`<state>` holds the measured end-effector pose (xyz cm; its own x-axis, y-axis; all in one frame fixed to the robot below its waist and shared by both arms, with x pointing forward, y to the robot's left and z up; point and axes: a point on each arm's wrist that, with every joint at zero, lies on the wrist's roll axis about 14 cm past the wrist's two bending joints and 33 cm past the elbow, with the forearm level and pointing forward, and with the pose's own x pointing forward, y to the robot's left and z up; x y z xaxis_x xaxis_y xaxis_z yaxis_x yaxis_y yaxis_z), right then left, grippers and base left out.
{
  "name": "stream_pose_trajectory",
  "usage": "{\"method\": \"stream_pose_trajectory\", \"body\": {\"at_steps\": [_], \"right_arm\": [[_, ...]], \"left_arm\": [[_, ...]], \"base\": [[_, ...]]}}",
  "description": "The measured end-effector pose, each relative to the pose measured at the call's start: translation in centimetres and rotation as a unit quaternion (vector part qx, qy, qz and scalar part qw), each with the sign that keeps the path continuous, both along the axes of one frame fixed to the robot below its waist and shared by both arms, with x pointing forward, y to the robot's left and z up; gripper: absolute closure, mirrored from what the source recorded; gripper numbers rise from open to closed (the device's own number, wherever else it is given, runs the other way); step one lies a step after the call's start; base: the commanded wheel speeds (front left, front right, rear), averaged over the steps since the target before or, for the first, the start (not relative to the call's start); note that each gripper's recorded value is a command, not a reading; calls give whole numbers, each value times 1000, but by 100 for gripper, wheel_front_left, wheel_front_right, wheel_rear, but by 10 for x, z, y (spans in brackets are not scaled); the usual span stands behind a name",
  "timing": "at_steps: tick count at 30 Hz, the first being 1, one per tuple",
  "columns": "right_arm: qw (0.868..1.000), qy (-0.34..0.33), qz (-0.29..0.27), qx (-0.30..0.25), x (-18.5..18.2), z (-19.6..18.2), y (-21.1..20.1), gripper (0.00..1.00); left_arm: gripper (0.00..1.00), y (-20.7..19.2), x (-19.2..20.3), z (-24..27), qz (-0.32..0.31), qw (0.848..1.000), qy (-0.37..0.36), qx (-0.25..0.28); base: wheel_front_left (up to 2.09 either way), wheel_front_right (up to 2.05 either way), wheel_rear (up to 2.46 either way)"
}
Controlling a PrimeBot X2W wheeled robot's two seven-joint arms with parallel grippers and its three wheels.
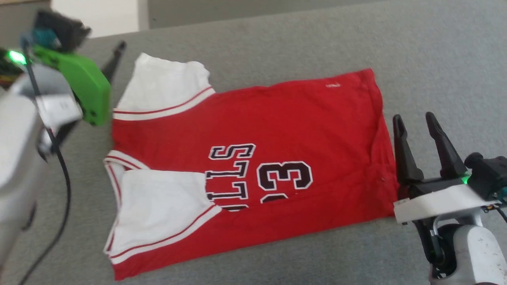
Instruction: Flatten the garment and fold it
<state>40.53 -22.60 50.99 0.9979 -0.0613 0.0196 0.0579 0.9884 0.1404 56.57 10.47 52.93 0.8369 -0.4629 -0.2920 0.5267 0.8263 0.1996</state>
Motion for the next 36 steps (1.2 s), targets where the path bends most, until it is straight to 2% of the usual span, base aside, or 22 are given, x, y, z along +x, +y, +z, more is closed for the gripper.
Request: {"method": "stream_pose_trajectory", "body": {"at_steps": [2, 4, 7, 10, 13, 18, 22, 27, 28, 29, 30, 31, 36], "right_arm": [[1000, 8, -7, 3, 0, -8, -4, 0], [1000, 13, -11, 3, 0, -14, -6, 0], [1000, 22, -20, 3, 0, -22, -11, 0], [999, 30, -32, 8, -2, -31, -18, 0], [998, 42, -40, 11, -5, -39, -22, 0], [997, 53, -58, 20, -10, -51, -31, 0], [995, 65, -70, 23, -16, -61, -36, 0], [993, 80, -79, 21, -20, -70, -41, 0], [993, 82, -80, 20, -20, -72, -41, 0], [993, 85, -82, 20, -20, -74, -42, 0], [993, 85, -82, 20, -20, -75, -42, 0], [993, 84, -81, 21, -18, -76, -42, 0], [994, 75, -80, 18, -14, -69, -44, 0]], "left_arm": [[0, 0, 20, -6, 4, 1000, 26, 16], [0, -1, 33, -20, 15, 997, 76, 9], [0, -3, 46, -48, 22, 988, 149, 23], [0, -8, 55, -73, 29, 974, 224, 20], [0, -11, 59, -97, 33, 960, 275, 38], [0, -17, 70, -123, 42, 948, 313, 40], [0, -14, 69, -152, 55, 932, 354, 58], [0, -13, 72, -168, 54, 925, 369, 80], [11, -13, 72, -169, 52, 924, 370, 81], [100, -16, 73, -169, 45, 925, 371, 77], [100, -18, 72, -168, 40, 925, 371, 69], [100, -23, 74, -162, 33, 934, 351, 55], [100, -30, 79, -139, 13, 959, 280, 46]], "base": [[0, 0, 0], [0, 0, 0], [0, 0, 0], [0, 0, 0], [0, 0, 0], [0, 0, 0], [0, 0, 0], [0, 0, 0], [0, 0, 0], [0, 0, 0], [0, 0, 0], [0, 0, 0], [0, 0, 0]]}}
